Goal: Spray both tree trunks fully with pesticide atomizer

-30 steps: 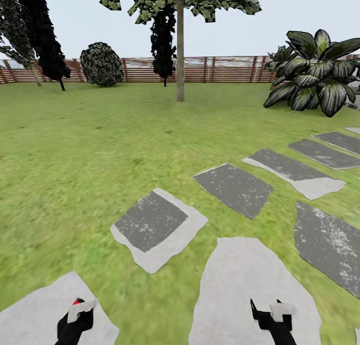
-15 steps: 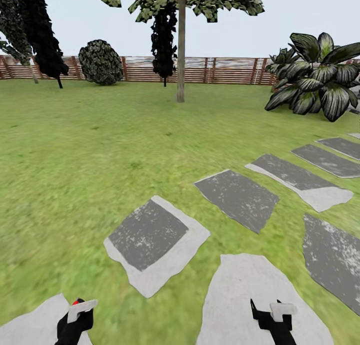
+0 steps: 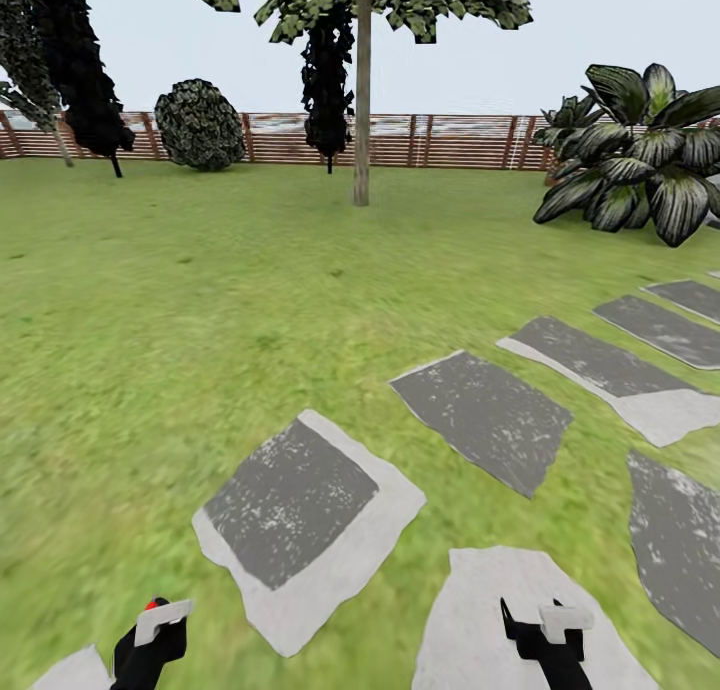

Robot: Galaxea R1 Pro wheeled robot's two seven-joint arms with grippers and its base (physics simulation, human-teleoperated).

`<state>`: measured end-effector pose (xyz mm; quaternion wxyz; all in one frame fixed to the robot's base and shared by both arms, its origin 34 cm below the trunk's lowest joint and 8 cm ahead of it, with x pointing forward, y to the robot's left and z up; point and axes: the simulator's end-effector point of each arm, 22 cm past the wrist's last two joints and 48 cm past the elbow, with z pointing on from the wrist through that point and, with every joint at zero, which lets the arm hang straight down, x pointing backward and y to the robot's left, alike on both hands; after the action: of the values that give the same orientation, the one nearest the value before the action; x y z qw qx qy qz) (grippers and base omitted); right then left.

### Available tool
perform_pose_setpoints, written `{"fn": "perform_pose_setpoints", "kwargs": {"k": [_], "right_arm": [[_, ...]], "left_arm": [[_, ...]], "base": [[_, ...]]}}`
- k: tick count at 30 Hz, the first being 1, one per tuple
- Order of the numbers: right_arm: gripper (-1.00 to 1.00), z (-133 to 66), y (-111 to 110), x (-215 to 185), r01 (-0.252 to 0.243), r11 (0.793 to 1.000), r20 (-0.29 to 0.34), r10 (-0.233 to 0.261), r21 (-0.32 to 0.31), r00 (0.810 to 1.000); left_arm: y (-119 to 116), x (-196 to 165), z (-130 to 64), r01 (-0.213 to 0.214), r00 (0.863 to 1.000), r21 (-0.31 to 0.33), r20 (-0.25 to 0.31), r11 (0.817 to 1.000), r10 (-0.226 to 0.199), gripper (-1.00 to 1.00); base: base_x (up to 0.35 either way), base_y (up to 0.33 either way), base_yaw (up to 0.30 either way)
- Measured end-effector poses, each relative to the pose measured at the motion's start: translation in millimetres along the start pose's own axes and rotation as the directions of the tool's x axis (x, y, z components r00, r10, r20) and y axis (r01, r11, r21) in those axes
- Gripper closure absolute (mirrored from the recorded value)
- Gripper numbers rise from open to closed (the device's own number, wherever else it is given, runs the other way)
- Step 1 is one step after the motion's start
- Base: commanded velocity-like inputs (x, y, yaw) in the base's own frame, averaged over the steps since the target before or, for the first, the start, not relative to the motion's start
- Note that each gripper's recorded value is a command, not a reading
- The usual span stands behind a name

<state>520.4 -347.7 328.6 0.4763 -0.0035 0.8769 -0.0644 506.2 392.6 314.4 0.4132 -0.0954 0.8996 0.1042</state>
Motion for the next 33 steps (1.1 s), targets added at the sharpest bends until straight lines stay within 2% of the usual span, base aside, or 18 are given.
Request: {"fn": "perform_pose_setpoints", "kwargs": {"k": [5,9,12,20,33], "right_arm": [[-1.00,-9.4,-0.8,20.9,-0.002,1.000,-0.040,0.003,0.005,0.999],[-1.00,-21.4,-1.5,11.4,-0.003,1.000,0.062,0.002,0.006,0.998],[-1.00,-28.2,-0.6,12.7,-0.004,1.000,0.087,0.004,0.006,0.996],[-1.00,-30.5,10.5,14.6,-0.011,1.000,0.088,0.012,-0.009,0.996],[-1.00,-30.1,11.9,13.2,-0.019,1.000,0.092,0.020,-0.004,0.996]], "left_arm": [[0.2,0.6,-0.2,0.000,1.000,0.000,-0.001,1.000,0.000,1.00],[0.2,1.4,-0.5,0.000,1.000,0.000,-0.002,1.000,0.000,1.00],[0.2,1.5,-0.5,0.000,1.000,0.000,-0.003,1.000,0.000,1.00],[0.8,16.4,-4.3,0.001,0.999,-0.002,-0.034,1.000,-0.001,1.00],[0.9,16.3,-4.2,0.003,0.999,-0.004,-0.034,1.000,-0.004,1.00]], "base": [[0.339,0.000,0.000],[0.339,0.000,0.000],[0.339,0.000,0.000],[0.338,0.000,0.000],[0.338,0.000,0.000]]}}
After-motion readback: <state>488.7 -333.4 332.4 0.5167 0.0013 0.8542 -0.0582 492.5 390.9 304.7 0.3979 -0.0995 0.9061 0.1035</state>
